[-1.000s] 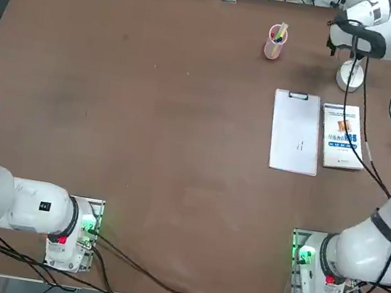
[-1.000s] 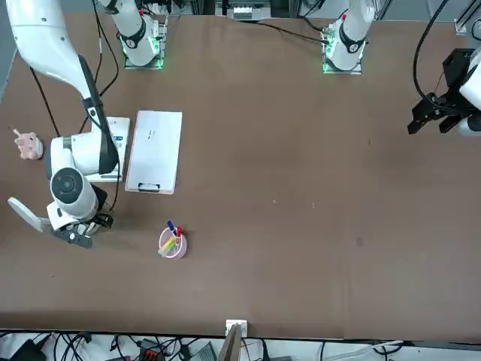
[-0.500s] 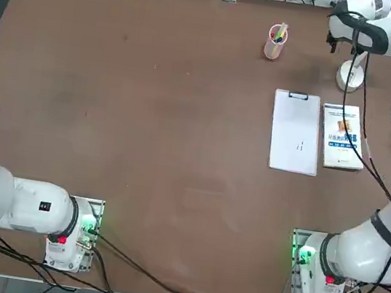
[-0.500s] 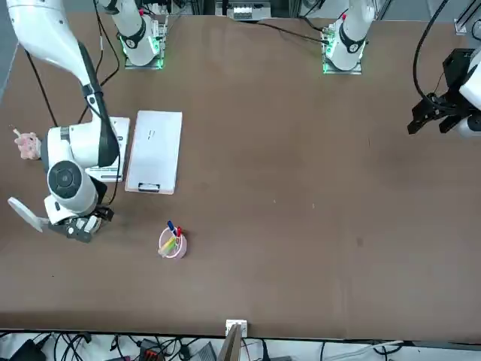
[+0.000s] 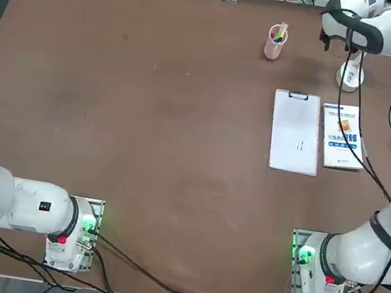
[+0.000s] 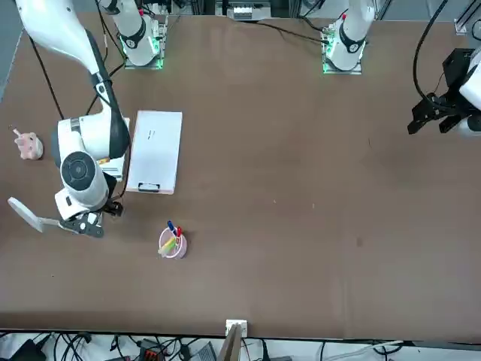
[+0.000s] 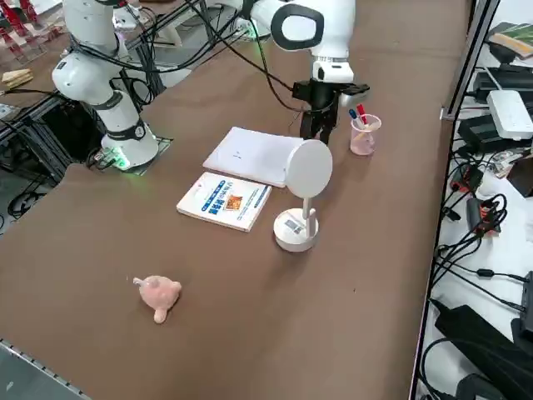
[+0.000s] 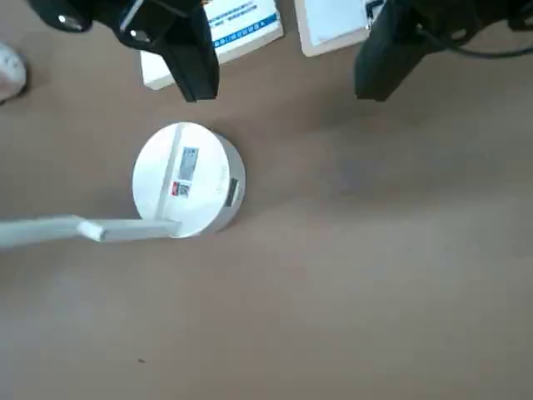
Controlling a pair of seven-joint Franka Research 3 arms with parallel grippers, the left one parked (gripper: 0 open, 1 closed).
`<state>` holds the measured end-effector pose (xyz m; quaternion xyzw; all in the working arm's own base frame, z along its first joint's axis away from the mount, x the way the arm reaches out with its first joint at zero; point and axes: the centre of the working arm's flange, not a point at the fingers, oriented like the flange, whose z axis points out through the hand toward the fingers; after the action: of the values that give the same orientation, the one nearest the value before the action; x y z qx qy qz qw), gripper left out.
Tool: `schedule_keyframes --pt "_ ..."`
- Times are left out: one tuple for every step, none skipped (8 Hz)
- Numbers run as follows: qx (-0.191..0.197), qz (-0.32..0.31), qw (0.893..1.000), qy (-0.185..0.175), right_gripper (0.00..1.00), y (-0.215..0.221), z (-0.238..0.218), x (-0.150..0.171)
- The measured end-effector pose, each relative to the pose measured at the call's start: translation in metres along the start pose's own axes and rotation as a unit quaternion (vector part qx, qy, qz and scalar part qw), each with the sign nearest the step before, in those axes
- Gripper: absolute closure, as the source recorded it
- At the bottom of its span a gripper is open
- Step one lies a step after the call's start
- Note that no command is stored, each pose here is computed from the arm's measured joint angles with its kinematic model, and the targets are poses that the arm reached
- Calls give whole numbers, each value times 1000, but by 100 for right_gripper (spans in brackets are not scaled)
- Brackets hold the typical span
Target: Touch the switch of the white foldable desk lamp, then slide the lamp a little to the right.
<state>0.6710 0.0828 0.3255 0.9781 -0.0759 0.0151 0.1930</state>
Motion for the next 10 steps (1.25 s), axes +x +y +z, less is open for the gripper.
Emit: schedule_keyframes --pt "-2 -45 999 -2 0 -4 -1 -2" --pt "-4 -92 996 -5 0 -5 -1 -3" --pt "-4 -131 991 -7 0 -5 -1 -4" --pt "-4 -174 985 -5 0 -3 -3 -2" --pt "-6 -229 973 0 0 -3 -7 0" --pt "-18 -284 958 7 0 -5 -14 2" --pt "-48 -332 942 16 0 -9 -21 2" --pt "-83 -376 923 26 0 -14 -28 2" --pt "-104 -415 903 31 0 -17 -33 3" --pt "-111 -447 887 30 0 -17 -37 4"
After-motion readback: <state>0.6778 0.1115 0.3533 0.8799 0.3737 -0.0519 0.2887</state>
